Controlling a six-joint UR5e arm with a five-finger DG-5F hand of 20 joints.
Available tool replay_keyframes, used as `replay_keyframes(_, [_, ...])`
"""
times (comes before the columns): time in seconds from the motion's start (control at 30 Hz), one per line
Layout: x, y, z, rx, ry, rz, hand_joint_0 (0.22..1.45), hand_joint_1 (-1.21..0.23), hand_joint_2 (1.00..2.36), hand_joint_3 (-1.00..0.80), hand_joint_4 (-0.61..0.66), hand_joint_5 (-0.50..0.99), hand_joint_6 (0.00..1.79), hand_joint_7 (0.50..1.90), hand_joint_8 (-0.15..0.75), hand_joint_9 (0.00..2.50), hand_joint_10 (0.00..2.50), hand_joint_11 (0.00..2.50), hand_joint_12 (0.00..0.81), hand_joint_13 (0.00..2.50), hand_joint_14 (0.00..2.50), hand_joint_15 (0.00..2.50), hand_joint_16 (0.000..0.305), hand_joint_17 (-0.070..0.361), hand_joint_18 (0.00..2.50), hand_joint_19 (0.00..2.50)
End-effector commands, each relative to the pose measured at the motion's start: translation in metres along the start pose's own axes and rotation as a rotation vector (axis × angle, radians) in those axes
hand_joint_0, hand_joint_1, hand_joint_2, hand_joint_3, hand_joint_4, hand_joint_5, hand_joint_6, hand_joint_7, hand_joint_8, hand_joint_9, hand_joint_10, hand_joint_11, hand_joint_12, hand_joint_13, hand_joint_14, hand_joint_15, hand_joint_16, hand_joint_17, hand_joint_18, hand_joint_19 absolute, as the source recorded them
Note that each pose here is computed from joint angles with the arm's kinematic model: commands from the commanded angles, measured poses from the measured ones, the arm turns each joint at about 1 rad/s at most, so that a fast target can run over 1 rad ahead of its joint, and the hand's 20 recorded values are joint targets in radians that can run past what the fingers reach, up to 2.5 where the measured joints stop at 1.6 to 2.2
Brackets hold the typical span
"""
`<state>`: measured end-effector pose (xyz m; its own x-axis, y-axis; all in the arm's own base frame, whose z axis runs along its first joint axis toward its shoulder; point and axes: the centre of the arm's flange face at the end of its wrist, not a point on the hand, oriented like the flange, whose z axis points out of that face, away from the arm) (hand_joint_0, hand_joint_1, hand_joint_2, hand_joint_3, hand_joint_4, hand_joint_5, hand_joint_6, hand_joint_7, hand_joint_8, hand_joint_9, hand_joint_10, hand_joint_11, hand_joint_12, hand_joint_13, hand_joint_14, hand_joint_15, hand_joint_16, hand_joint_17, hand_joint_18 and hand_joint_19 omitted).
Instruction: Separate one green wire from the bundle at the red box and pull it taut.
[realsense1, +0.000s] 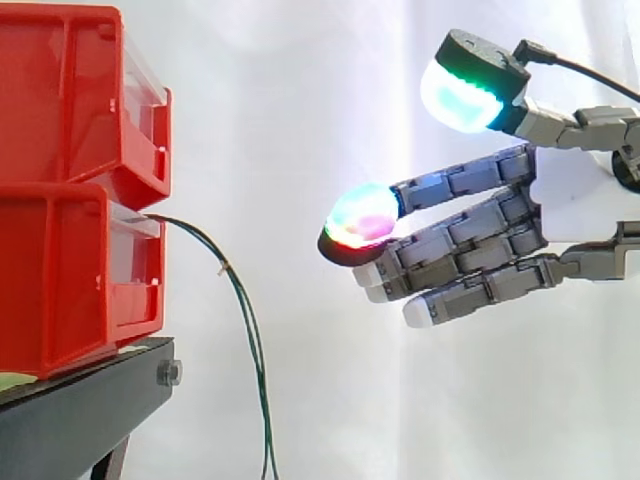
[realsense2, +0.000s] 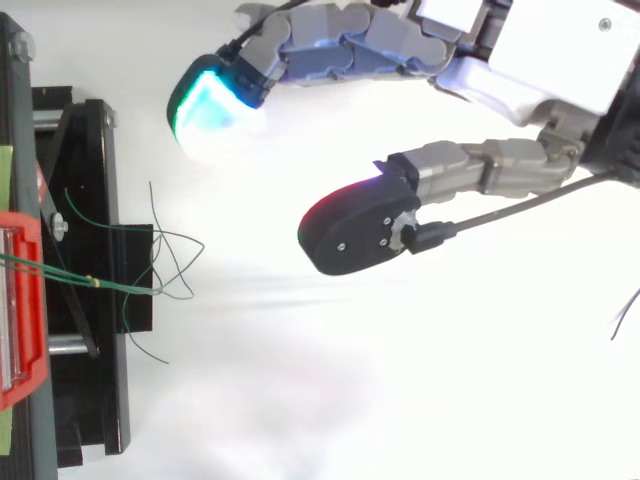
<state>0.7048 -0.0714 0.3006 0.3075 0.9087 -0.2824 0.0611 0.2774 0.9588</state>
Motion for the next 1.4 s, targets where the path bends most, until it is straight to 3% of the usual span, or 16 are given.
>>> replay_keyframes(0.0, [0.003, -0.001, 0.0, 0.002, -0.001, -0.003, 0.43, -0.56, 1.0, -0.5, 0.22, -0.26, 0.5, 0.75, 0.294, 0.37, 0.0, 0.09, 0.405, 0.32, 0.0, 0.09, 0.061, 0.138, 0.38, 0.22])
replay_keyframes(0.3, [0.009, 0.0, -0.001, -0.002, 0.002, -0.001, 0.43, -0.56, 1.0, -0.5, 0.22, -0.25, 0.5, 0.75, 0.297, 0.39, 0.0, 0.1, 0.405, 0.35, 0.0, 0.11, 0.061, 0.137, 0.4, 0.24])
replay_keyframes(0.43, [0.016, -0.015, 0.001, 0.017, 0.002, -0.001, 0.43, -0.57, 1.0, -0.5, 0.22, -0.25, 0.5, 0.76, 0.297, 0.4, 0.0, 0.11, 0.405, 0.38, 0.0, 0.12, 0.06, 0.136, 0.42, 0.25])
replay_keyframes(0.47, [0.021, -0.02, 0.004, 0.007, -0.001, 0.027, 0.43, -0.57, 1.0, -0.5, 0.22, -0.25, 0.5, 0.76, 0.298, 0.4, 0.0, 0.11, 0.405, 0.38, 0.01, 0.12, 0.06, 0.135, 0.43, 0.26])
replay_keyframes(0.77, [0.025, -0.023, 0.005, 0.0, 0.0, 0.034, 0.44, -0.57, 1.0, -0.5, 0.23, -0.25, 0.5, 0.76, 0.301, 0.44, 0.0, 0.13, 0.406, 0.43, 0.0, 0.14, 0.06, 0.134, 0.46, 0.28])
replay_keyframes(0.9, [0.037, -0.052, 0.01, 0.022, 0.007, 0.04, 0.44, -0.57, 1.0, -0.5, 0.23, -0.24, 0.5, 0.76, 0.3, 0.45, 0.0, 0.13, 0.405, 0.44, 0.01, 0.15, 0.059, 0.134, 0.47, 0.29])
replay_keyframes(0.93, [0.048, -0.061, 0.016, -0.011, -0.003, 0.079, 0.44, -0.57, 1.0, -0.5, 0.23, -0.24, 0.5, 0.76, 0.302, 0.46, 0.0, 0.14, 0.405, 0.45, 0.01, 0.16, 0.059, 0.133, 0.47, 0.28])
replay_keyframes(1.0, [0.049, -0.06, 0.017, -0.021, -0.017, 0.079, 0.44, -0.57, 1.0, -0.5, 0.23, -0.24, 0.5, 0.76, 0.302, 0.46, 0.0, 0.15, 0.406, 0.45, 0.01, 0.15, 0.059, 0.133, 0.48, 0.29])
replay_keyframes(1.17, [0.051, -0.058, 0.017, -0.028, -0.037, 0.054, 0.44, -0.57, 1.0, -0.5, 0.23, -0.24, 0.5, 0.76, 0.303, 0.49, 0.0, 0.17, 0.407, 0.46, 0.01, 0.17, 0.059, 0.133, 0.49, 0.3])
replay_keyframes(1.3, [0.06, -0.074, 0.019, -0.028, -0.034, 0.047, 0.45, -0.57, 1.0, -0.5, 0.23, -0.24, 0.5, 0.76, 0.302, 0.49, 0.0, 0.16, 0.406, 0.47, 0.01, 0.17, 0.059, 0.133, 0.49, 0.3])
replay_keyframes(1.37, [0.064, -0.078, 0.022, -0.044, -0.041, 0.055, 0.45, -0.56, 1.0, -0.5, 0.23, -0.24, 0.5, 0.76, 0.302, 0.49, 0.0, 0.17, 0.408, 0.48, 0.01, 0.18, 0.059, 0.133, 0.49, 0.31])
